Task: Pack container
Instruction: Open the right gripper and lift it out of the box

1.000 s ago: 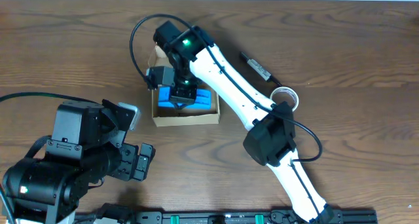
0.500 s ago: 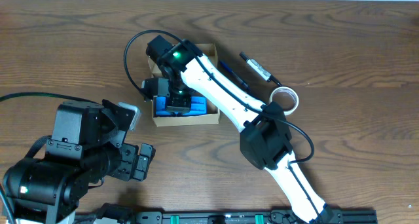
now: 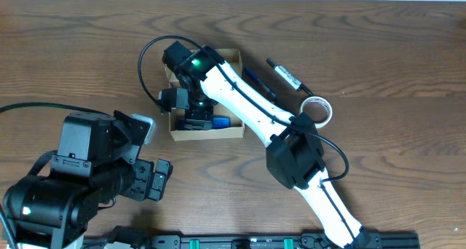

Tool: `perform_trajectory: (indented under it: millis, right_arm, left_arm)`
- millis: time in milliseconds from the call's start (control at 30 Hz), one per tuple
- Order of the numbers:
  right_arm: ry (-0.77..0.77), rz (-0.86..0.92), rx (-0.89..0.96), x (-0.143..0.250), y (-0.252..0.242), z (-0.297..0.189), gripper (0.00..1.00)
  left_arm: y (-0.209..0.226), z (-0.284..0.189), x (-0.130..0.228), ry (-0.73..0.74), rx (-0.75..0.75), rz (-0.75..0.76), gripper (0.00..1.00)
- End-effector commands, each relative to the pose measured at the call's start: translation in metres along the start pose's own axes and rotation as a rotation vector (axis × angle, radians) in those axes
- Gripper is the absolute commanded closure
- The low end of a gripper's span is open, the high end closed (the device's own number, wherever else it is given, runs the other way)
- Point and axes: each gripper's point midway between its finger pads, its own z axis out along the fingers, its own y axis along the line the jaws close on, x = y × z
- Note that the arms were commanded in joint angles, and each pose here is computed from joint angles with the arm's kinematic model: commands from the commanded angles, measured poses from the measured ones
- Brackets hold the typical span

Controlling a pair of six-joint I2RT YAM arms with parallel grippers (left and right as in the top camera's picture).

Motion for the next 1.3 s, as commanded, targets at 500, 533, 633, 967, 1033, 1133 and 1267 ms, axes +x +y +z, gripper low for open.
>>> perform_trajectory:
  millis: [500,533,633,967,1033,1133,1267]
  right_arm:
    - [-0.173,0.009,0.093,-0.018,-0.004,-0.086,0.33]
    - [-0.189,0.012,0.109,-0.017,-0.005,-0.097,0.32]
    - [-0.241,0.035,0.167,-0.007,-0.013,-0.134,0.32]
    - [-0.275,0.271,0.265,0.086,-0.055,-0.205,0.32]
    - [-0.259,0.328,0.259,0.109,-0.063,-0.208,0.32]
    - [-0.237,0.425,0.249,0.145,-0.073,-0.211,0.32]
    - [-0.234,0.563,0.254,0.184,-0.086,-0.217,0.32]
  left_arm:
    - [-0.002,-0.004,-0.002,-0.014,0.005,0.019,0.05]
    - [-0.002,-0.004,-0.002,-0.014,0.005,0.019,0.05]
    - [-0.002,-0.004,-0.002,-0.014,0.005,0.019,0.05]
    - [-0.002,-0.004,-0.002,-0.014,0.005,0.019,0.05]
    - [-0.002,-0.004,-0.002,-0.014,0.005,0.019,0.05]
    - [-0.002,-0.004,-0.002,-0.014,0.005,0.019,0.04]
    - [-0.002,-0.004,-0.002,-0.014,0.005,0.019,0.05]
